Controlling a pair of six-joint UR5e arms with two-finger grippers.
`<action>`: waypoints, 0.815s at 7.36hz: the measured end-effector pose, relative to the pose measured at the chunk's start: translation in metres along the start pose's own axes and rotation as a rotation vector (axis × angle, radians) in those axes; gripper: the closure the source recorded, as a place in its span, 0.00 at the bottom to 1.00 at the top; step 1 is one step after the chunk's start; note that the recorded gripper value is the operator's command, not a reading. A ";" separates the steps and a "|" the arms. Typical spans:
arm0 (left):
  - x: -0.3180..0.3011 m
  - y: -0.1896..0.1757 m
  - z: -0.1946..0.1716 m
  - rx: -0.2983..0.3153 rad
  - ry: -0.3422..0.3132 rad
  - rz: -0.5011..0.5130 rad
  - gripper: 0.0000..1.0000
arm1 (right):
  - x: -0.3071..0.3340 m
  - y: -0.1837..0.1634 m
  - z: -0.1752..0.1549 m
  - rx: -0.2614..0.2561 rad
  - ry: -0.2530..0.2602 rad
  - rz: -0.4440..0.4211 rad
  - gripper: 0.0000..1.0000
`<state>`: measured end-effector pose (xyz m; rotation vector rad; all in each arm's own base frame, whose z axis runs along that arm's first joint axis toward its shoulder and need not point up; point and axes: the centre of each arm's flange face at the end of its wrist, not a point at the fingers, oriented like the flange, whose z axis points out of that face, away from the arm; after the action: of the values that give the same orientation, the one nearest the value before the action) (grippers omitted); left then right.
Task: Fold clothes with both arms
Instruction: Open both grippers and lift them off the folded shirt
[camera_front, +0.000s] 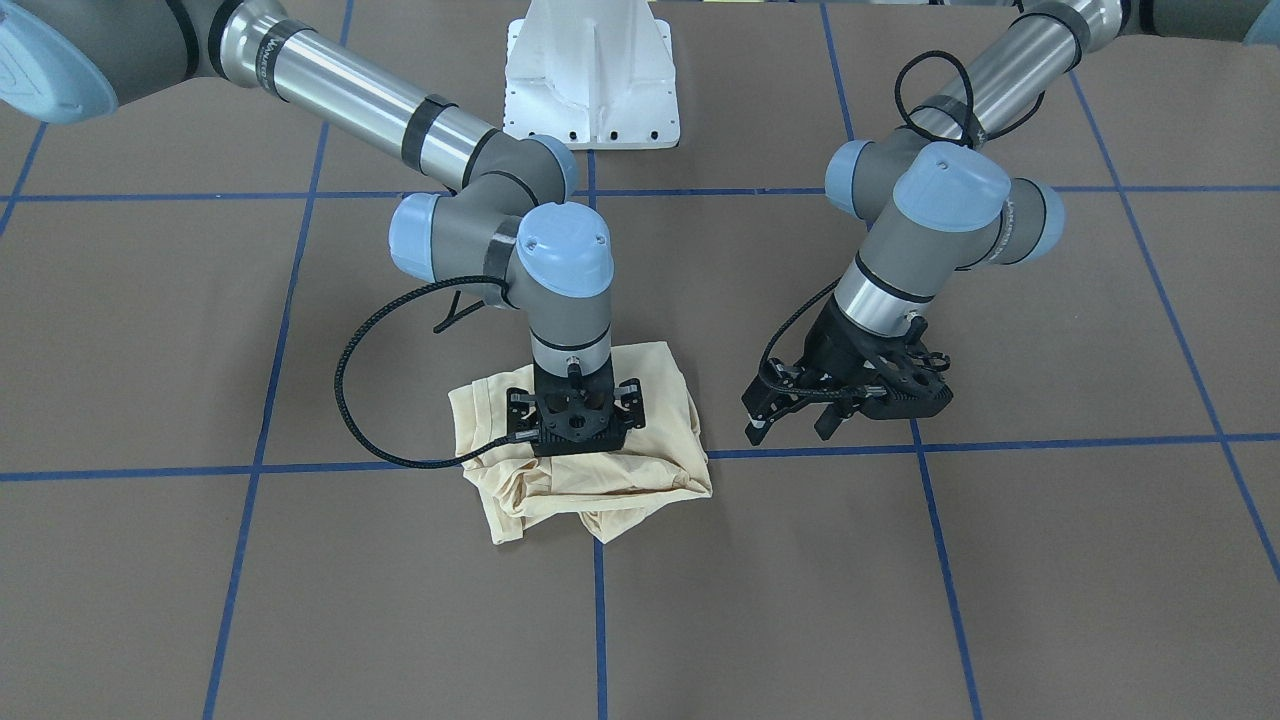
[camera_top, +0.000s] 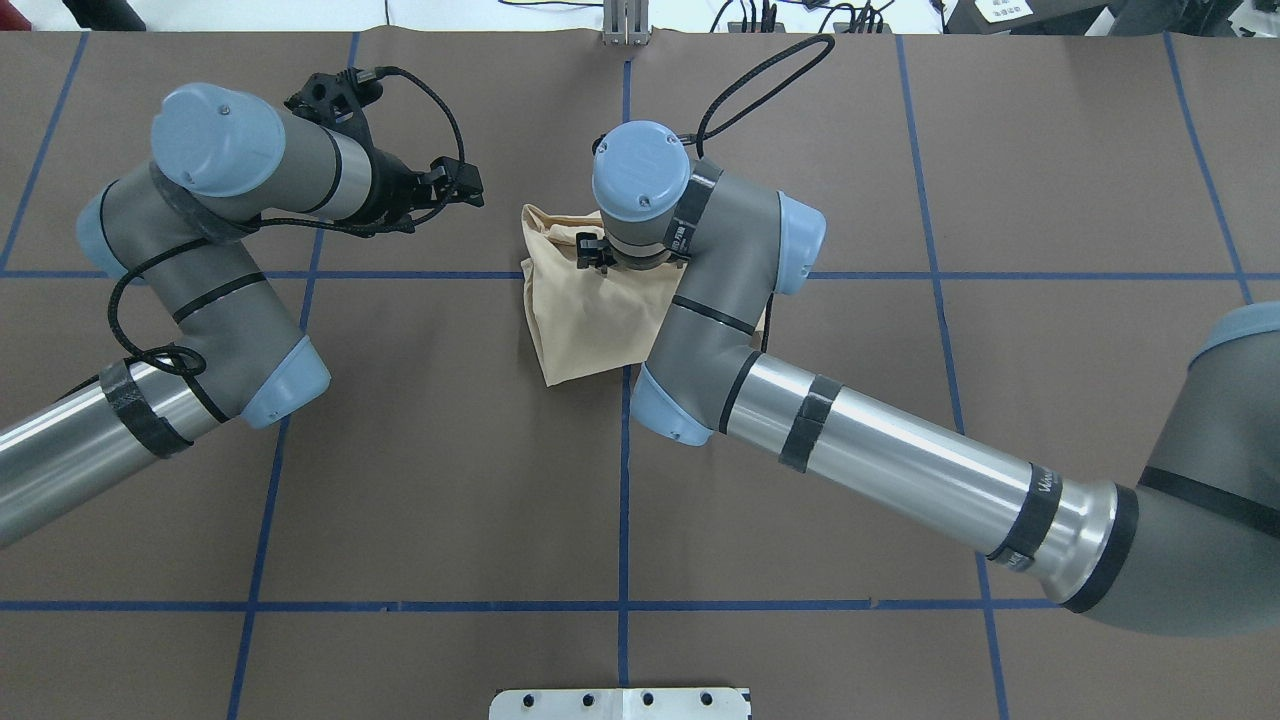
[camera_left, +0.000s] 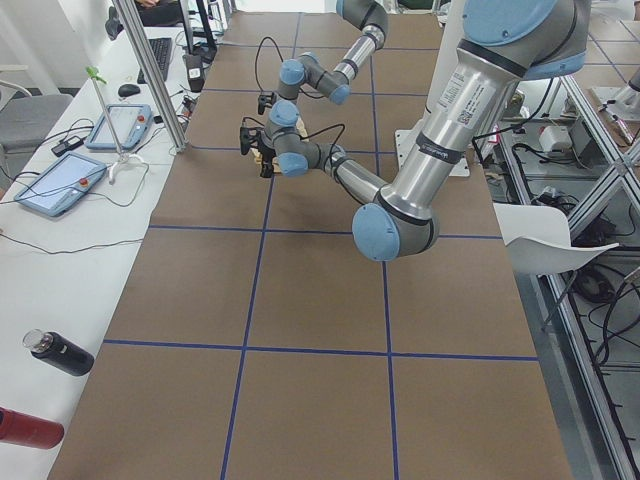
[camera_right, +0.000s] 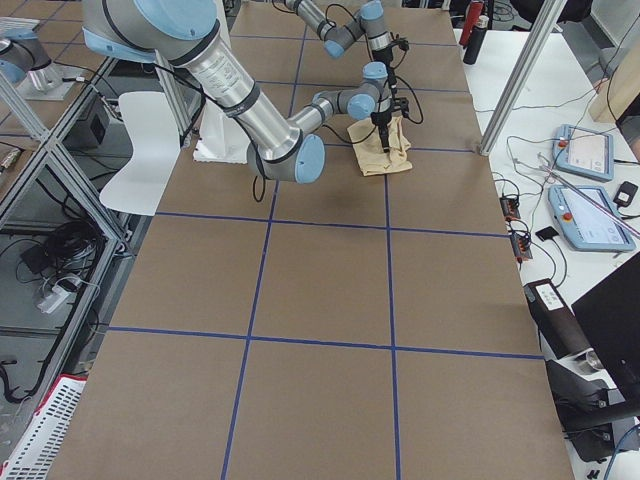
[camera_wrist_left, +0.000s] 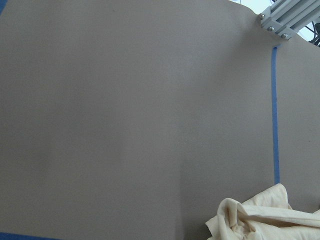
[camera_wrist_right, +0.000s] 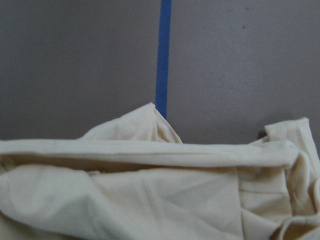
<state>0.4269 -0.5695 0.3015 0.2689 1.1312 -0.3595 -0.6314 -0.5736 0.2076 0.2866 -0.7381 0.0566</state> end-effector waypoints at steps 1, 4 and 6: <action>0.000 0.000 0.000 -0.001 0.000 0.000 0.00 | -0.002 -0.011 0.006 0.024 -0.001 0.003 0.01; 0.000 0.000 0.000 -0.002 0.000 0.000 0.01 | 0.014 -0.053 0.014 0.152 0.046 -0.026 0.01; -0.007 0.000 -0.001 -0.001 -0.006 -0.002 0.01 | 0.016 -0.069 0.016 0.250 0.045 -0.038 0.00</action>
<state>0.4238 -0.5678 0.3072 0.2651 1.1262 -0.3613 -0.6197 -0.6449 0.2133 0.5365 -0.6813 0.1189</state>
